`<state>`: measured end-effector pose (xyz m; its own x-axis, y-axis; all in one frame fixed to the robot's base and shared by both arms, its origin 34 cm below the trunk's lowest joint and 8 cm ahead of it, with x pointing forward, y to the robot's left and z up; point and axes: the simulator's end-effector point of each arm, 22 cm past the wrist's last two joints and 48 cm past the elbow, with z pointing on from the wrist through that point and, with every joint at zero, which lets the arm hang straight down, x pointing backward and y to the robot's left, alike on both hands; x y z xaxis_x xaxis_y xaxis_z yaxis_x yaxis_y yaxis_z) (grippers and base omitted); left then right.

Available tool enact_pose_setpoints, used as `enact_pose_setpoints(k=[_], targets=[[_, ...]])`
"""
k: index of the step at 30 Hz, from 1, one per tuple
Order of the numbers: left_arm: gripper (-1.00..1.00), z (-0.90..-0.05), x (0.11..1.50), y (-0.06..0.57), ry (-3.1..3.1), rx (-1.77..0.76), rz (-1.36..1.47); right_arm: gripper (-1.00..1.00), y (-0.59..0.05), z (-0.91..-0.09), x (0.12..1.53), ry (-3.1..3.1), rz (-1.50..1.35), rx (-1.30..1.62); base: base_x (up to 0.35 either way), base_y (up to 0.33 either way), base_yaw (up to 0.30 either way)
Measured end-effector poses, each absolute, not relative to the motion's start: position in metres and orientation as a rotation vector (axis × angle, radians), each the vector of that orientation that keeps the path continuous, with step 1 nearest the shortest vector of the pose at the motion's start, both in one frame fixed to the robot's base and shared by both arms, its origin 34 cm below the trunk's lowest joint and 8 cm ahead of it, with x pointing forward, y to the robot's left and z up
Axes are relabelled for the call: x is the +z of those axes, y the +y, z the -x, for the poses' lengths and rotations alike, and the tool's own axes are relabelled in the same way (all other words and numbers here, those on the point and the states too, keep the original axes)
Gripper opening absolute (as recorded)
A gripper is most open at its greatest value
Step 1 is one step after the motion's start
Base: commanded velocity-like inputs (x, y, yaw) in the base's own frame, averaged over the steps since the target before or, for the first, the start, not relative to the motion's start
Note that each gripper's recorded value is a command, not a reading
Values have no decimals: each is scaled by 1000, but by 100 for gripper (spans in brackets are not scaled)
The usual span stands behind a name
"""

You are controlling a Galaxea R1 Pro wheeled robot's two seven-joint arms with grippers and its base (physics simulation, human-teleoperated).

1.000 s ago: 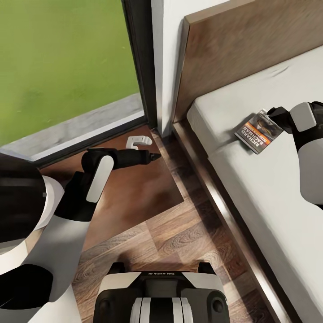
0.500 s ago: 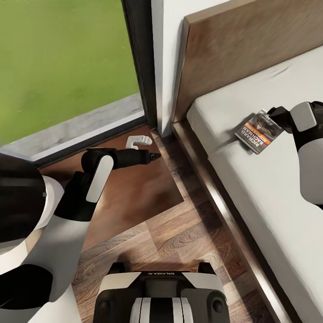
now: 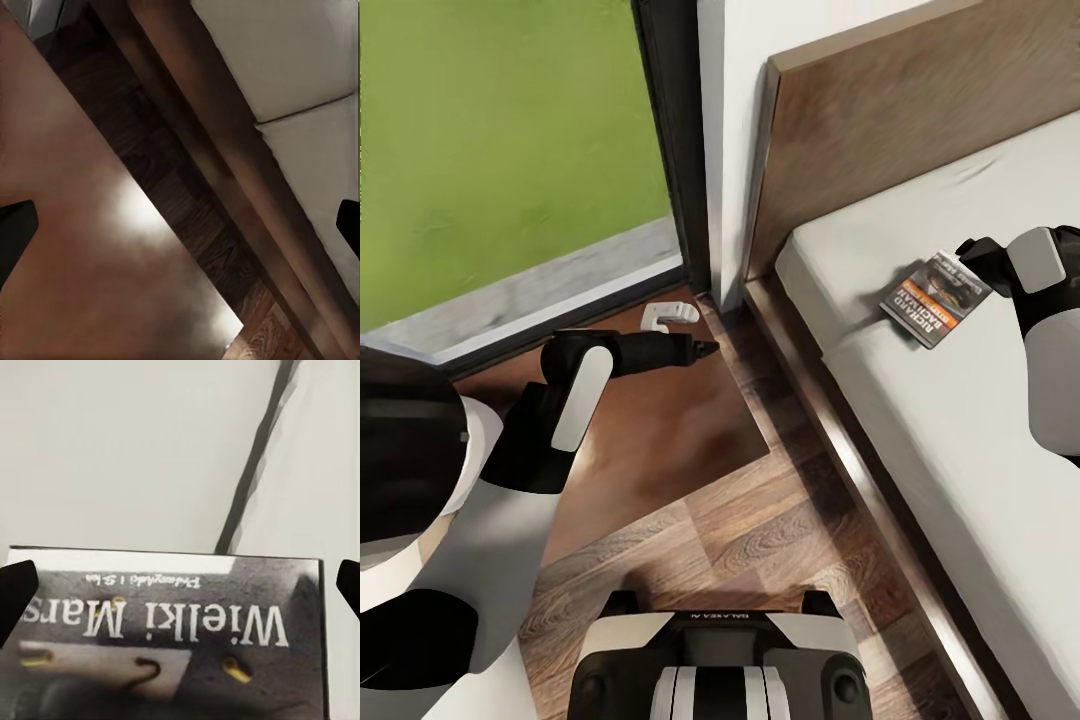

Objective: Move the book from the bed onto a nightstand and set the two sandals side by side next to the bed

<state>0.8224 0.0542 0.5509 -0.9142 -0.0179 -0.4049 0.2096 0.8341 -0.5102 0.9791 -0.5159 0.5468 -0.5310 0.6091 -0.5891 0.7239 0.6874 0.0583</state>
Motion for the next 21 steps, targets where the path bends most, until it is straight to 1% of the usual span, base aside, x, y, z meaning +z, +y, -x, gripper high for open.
enact_pose_setpoints(k=[4,13,21], targets=[[100,-823,554,54,2612,-792,-145,100,-516,-980,550,2310,-1019,-255,68,0,0],[100,-823,554,55,2612,-787,-146,100,-516,-980,551,2309,-1019,-254,229,0,0],[100,-824,554,55,2613,-785,-145,100,-516,-980,550,2310,-1019,-254,54,0,0]])
